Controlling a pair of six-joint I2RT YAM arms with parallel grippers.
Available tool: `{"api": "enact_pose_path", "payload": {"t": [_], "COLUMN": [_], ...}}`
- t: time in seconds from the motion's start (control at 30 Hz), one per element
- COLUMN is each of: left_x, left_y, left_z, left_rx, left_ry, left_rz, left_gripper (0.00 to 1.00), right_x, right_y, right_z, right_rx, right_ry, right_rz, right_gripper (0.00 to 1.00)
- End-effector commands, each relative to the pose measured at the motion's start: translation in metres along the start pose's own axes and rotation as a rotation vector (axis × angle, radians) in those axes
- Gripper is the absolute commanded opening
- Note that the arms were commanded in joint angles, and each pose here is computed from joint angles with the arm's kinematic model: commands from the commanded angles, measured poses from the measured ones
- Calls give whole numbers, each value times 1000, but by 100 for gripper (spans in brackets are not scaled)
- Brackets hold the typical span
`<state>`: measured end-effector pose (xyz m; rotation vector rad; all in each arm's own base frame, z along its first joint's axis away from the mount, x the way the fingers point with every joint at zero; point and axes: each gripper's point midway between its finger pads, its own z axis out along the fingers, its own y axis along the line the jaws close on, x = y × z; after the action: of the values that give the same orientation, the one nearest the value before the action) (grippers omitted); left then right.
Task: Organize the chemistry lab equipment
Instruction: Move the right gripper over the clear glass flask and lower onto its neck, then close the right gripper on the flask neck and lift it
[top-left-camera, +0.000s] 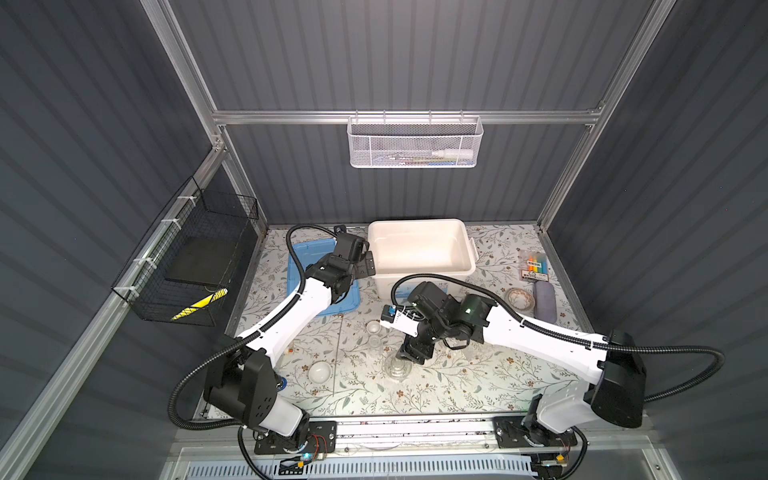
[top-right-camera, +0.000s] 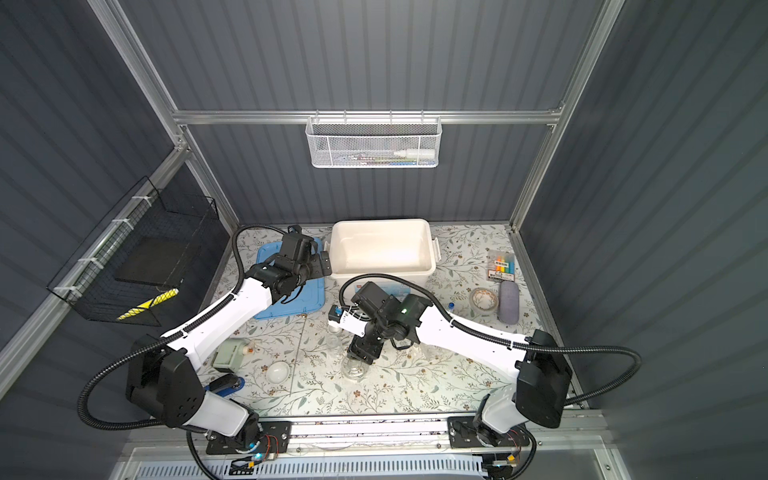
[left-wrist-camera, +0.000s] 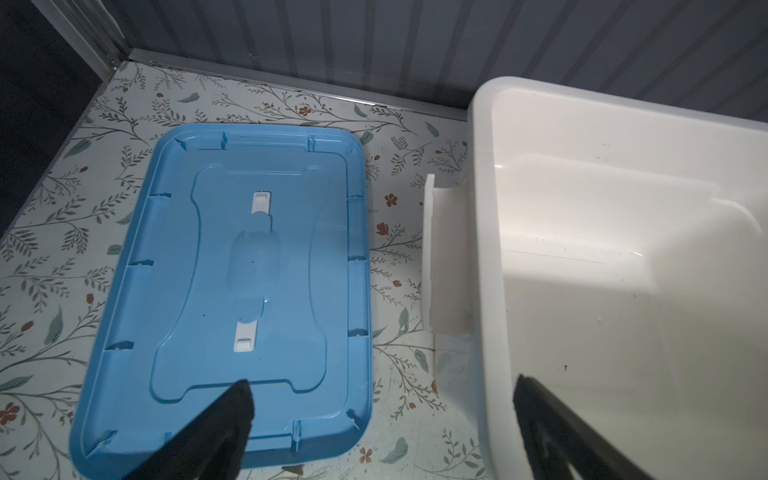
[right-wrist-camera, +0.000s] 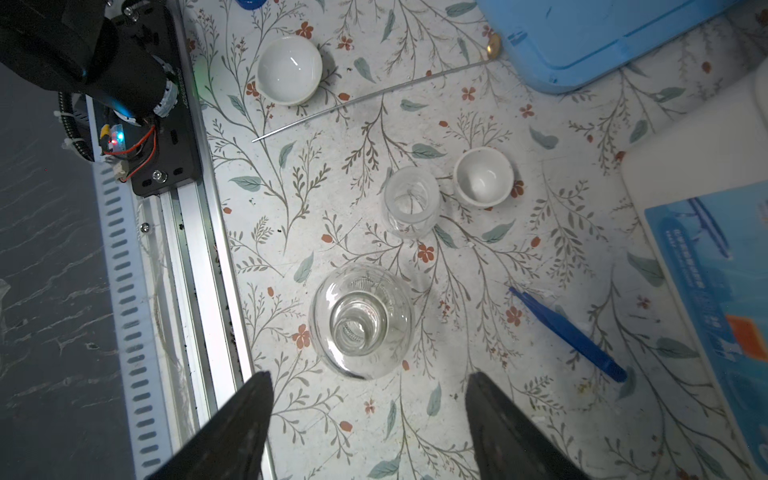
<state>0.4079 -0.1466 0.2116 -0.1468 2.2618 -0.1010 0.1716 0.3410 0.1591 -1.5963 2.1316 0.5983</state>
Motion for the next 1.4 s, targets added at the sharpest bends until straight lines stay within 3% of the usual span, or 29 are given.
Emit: {"api": "enact_pose_path", "payload": {"t": [0.0, 0.57, 1.1, 1.37], "left_x": [-4, -1, -1, -1], "left_y": [9, 14, 16, 17], "left_z": [-4, -4, -3, -2], "left_rx": [-25, -31, -24, -25], "left_ry": [-23, -13, -7, -7], "left_rz": [-28, -39, -44, -50], "left_gripper": [100, 100, 100, 100], "right_x": [0, 16, 30, 31], "right_y": [10, 13, 12, 11], "right_z": [4, 40, 56, 59], "right_rx": [-44, -49, -41, -34], "right_ry": [25, 164, 242, 250], "right_rz": [-15, -23, -24, -17], "right_gripper": [73, 54, 52, 45]}}
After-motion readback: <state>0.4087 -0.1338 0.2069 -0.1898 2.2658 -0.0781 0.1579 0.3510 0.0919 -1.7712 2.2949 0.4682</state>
